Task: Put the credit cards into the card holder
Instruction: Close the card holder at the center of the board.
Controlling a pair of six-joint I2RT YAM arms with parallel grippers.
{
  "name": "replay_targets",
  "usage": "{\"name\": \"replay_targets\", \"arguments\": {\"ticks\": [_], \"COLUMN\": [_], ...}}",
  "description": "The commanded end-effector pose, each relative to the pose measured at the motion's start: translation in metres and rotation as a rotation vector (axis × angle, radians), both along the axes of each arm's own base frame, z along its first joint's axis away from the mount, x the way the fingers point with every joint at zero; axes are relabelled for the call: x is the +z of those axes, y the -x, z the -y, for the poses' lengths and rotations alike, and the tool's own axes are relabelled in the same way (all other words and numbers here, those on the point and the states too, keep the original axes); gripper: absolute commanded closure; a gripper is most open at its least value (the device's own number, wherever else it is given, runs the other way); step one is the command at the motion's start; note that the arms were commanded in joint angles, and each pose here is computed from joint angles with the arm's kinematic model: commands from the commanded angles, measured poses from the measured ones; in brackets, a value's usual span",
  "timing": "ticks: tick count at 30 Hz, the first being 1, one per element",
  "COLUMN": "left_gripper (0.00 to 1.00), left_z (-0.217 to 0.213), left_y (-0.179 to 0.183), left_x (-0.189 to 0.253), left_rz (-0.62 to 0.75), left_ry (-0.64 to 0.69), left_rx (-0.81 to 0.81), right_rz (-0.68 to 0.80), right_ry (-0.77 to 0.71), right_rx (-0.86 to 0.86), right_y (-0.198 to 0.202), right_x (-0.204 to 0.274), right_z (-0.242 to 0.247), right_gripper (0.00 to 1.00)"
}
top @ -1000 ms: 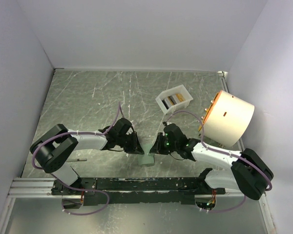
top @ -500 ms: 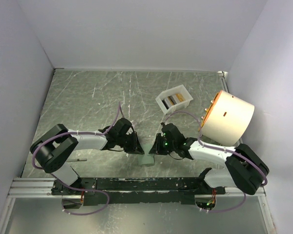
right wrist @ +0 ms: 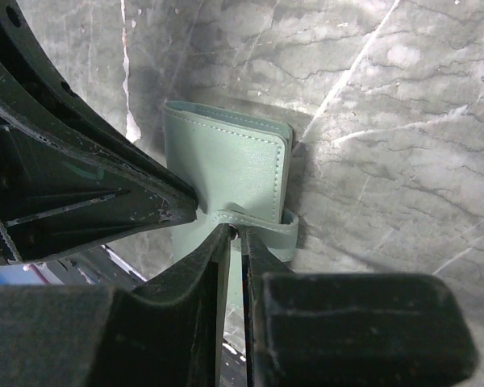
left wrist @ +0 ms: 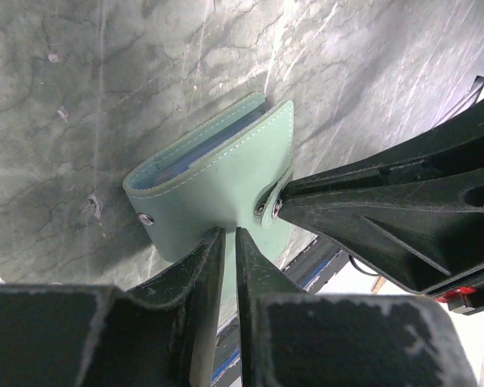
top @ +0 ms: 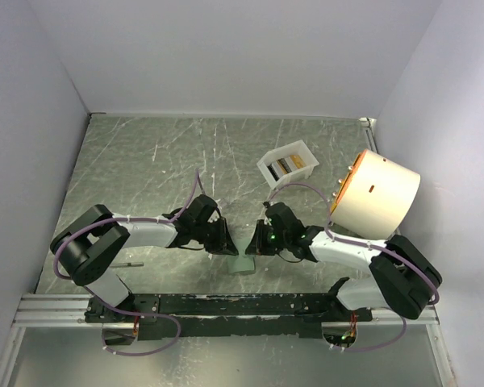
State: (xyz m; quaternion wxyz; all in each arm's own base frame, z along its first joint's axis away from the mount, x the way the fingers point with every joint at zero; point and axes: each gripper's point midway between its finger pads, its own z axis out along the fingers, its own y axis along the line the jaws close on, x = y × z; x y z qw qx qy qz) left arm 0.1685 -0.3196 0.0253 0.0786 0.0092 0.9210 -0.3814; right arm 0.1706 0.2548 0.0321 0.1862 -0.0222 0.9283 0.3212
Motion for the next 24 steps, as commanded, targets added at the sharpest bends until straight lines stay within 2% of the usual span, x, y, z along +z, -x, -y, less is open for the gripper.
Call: {"name": "replay_targets", "arguments": {"ticks": [1,12,20,24], "left_gripper": [0.76,0.76,0.76,0.76], "left_z": [-0.003,-0.004,-0.002,-0.001], "left_y": [-0.002,-0.002,-0.004,-0.004], "left_x": [-0.009,-0.009,-0.007,-0.006], "left_rz": [0.006,0.005,0.007,0.010], "left_ry": [-0.028,-0.030,-0.030,-0.025], "left_rx": [-0.001,-0.003,-0.007,-0.003], "right_rz": [0.012,-0.019,-0.037,-0.039], "right_ry": [-0.016,0.031,0.119,0.153], "right_rx": [0.035,0.053,0.048,0.066], "right_y": [-0.002,0.004,0.008,0.012], "right_x": [0.006,-0.005,-0.016,-0.019], "right_z": [-0.009,-0.009,0.000,0.001], "right_gripper": [0.89,0.89,0.90,0.93]}}
